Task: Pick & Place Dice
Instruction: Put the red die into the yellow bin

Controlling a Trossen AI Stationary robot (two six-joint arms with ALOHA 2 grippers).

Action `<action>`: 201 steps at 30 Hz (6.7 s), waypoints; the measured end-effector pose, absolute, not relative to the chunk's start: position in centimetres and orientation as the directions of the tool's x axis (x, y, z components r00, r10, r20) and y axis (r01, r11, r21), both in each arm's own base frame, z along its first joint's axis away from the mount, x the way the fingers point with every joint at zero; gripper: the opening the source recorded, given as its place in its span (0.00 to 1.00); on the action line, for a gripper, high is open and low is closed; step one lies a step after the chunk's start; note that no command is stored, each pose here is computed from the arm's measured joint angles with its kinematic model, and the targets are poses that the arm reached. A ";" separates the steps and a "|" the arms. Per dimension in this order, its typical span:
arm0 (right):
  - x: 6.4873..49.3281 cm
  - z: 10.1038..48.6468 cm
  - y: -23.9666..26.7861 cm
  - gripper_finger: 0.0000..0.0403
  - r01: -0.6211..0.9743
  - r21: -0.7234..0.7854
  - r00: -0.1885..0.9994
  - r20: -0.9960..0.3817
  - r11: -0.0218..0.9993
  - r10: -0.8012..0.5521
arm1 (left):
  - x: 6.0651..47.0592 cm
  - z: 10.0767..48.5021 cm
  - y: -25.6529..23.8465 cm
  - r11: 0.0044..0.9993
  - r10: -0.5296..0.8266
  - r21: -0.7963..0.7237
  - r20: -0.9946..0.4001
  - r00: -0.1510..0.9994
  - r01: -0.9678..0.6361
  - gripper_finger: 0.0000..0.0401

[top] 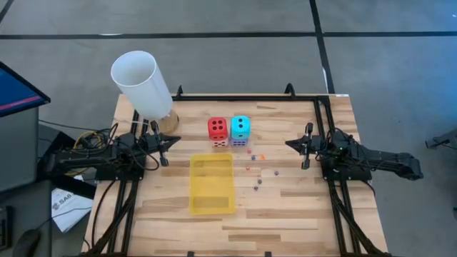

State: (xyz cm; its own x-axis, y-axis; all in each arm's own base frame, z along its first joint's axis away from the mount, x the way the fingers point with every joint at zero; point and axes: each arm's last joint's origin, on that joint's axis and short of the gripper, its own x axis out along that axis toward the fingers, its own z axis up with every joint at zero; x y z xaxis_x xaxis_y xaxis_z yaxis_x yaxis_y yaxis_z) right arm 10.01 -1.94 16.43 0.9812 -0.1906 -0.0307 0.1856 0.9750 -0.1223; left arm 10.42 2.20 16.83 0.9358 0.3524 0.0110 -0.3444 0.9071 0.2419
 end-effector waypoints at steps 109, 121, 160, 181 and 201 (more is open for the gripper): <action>10.0 16.7 -2.0 0.01 0.191 -0.165 0.981 -0.007 0.968 -0.194 | 27.0 25.8 3.7 0.856 0.511 0.252 -0.275 0.814 -0.451 0.69; 10.0 16.7 -2.0 0.01 0.190 -0.166 0.981 -0.007 0.968 -0.194 | 27.0 25.8 3.6 0.858 0.508 0.250 -0.276 0.816 -0.449 0.81; 10.0 16.7 -2.0 0.01 0.190 -0.166 0.981 -0.007 0.968 -0.193 | 27.0 25.8 3.6 0.863 0.503 0.226 -0.278 0.819 -0.453 0.98; 10.0 16.7 -2.0 0.01 0.190 -0.166 0.981 -0.007 0.968 -0.194 | 26.9 25.8 4.3 0.851 0.524 0.213 -0.278 0.805 -0.480 0.99; 10.0 16.7 -2.0 0.01 0.191 -0.167 0.981 -0.007 0.967 -0.195 | 27.4 27.3 6.1 0.871 0.490 0.106 -0.247 0.836 -0.480 0.99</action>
State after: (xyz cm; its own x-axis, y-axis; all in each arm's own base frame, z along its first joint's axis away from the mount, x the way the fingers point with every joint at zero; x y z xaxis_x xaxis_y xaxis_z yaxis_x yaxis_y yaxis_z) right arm 10.01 -1.96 16.65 0.9807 -0.1952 -0.0073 0.1913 0.9673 -0.1668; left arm 27.36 6.11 27.32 0.8358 0.4903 -0.2470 -0.4797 0.8710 0.1056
